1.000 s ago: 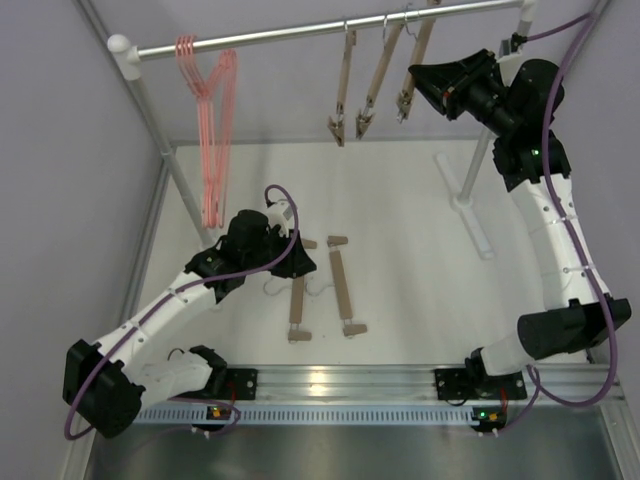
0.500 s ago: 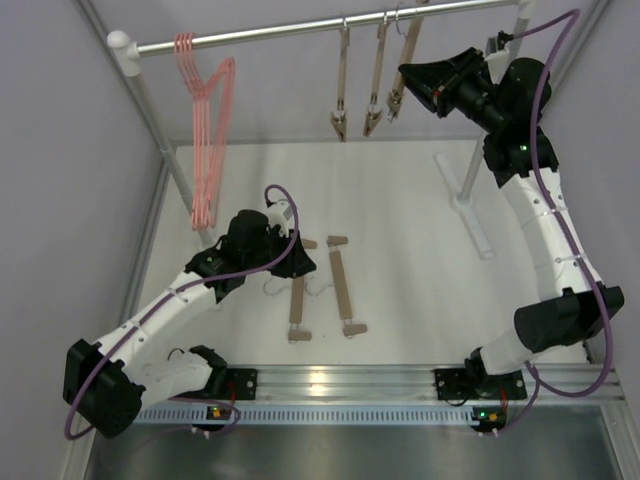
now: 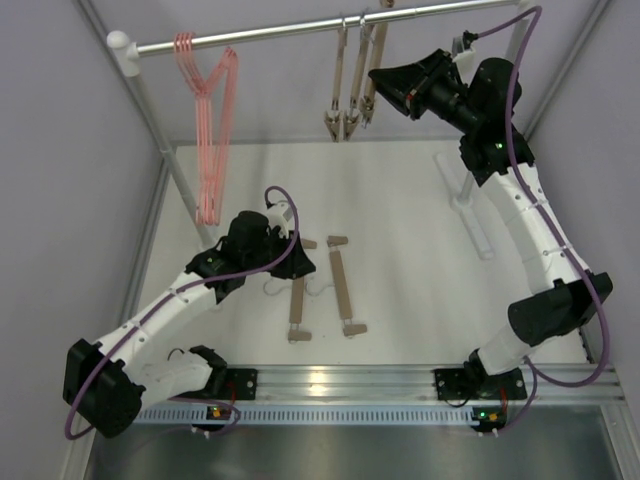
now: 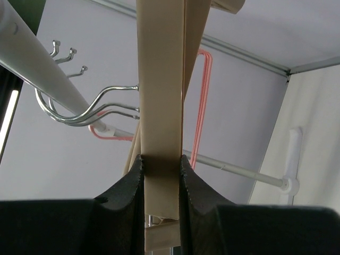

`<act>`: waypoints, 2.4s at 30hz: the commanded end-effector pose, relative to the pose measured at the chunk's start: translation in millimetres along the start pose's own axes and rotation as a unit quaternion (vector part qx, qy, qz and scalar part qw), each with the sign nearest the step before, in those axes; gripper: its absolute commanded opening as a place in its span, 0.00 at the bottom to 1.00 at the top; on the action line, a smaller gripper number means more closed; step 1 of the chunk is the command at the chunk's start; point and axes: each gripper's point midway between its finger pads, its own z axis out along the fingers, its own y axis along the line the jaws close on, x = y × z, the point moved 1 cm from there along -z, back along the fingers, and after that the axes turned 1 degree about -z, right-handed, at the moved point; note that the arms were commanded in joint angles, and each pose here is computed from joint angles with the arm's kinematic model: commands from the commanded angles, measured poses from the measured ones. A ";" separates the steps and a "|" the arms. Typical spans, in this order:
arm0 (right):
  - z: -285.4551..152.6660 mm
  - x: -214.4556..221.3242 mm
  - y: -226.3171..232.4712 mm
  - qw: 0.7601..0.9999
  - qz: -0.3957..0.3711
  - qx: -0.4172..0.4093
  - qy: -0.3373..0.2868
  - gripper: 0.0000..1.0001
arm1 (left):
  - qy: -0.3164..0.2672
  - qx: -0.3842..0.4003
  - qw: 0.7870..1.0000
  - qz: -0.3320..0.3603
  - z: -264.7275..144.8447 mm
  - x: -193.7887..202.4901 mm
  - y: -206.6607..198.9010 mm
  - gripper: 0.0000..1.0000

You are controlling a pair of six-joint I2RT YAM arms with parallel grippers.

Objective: Organize the hangers

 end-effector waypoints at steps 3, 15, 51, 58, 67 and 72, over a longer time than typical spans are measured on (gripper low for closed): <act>7.8 6.8 14.9 1.000 -0.014 -0.022 0.005 0.00 | -0.015 0.000 1.000 0.005 -4.1 -4.3 0.5 0.36; -1.7 7.6 18.9 0.999 -0.028 -0.021 -0.006 0.26 | -0.015 -0.001 1.000 0.004 -5.4 -2.7 0.7 0.34; -165.8 246.6 -282.0 0.872 -0.195 0.423 0.151 0.45 | -0.026 -0.001 1.000 -0.015 -13.1 -8.8 -2.7 0.36; -152.3 311.6 -302.6 0.845 -0.242 0.423 0.217 0.40 | -0.024 -0.002 1.000 -0.010 -17.1 -10.8 -4.4 0.36; -141.1 356.1 -326.3 0.809 -0.289 0.438 0.266 0.43 | -0.026 -0.005 1.000 -0.010 -18.8 -11.3 -2.9 0.36; -144.4 360.2 -339.0 0.796 -0.292 0.453 0.273 0.45 | -0.025 -0.011 1.000 -0.009 -18.9 -10.6 0.1 0.36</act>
